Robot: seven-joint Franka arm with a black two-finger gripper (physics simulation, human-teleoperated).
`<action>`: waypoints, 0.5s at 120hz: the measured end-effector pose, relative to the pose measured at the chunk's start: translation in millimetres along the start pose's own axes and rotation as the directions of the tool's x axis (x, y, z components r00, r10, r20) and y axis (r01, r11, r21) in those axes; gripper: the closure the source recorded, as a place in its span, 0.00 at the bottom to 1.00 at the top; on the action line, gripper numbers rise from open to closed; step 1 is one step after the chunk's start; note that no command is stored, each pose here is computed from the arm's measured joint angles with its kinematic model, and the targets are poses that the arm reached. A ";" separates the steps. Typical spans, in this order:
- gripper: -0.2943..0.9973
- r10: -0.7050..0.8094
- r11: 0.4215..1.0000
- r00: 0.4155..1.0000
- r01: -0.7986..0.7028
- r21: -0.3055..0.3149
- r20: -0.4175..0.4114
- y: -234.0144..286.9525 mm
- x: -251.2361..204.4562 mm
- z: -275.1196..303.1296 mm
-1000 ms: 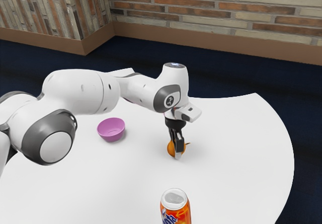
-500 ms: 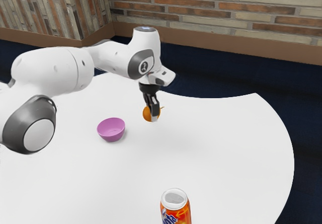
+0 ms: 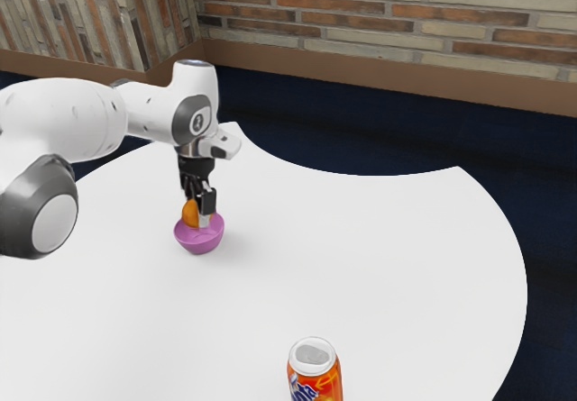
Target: Place the pear in the bowl.
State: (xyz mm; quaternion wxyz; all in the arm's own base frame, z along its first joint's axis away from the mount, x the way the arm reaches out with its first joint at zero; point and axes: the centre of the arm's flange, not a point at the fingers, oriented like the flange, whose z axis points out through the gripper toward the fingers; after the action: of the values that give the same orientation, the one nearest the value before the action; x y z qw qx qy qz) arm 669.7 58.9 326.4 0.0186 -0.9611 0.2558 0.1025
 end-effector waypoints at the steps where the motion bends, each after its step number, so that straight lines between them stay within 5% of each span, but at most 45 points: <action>1: 0.46 -0.002 1.000 1.000 0.002 0.002 -0.002 -1.8 0.4 -0.8; 24: 0.46 -0.024 0.999 1.000 0.025 0.021 -0.018 -27.8 7.5 -2.1; 60: 0.29 -0.015 1.000 0.999 0.015 0.009 -0.041 -25.0 11.8 -14.1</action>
State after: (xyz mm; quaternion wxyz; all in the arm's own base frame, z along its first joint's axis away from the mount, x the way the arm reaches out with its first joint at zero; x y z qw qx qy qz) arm 694.8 73.6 337.4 0.0184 -0.9648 0.2493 0.0813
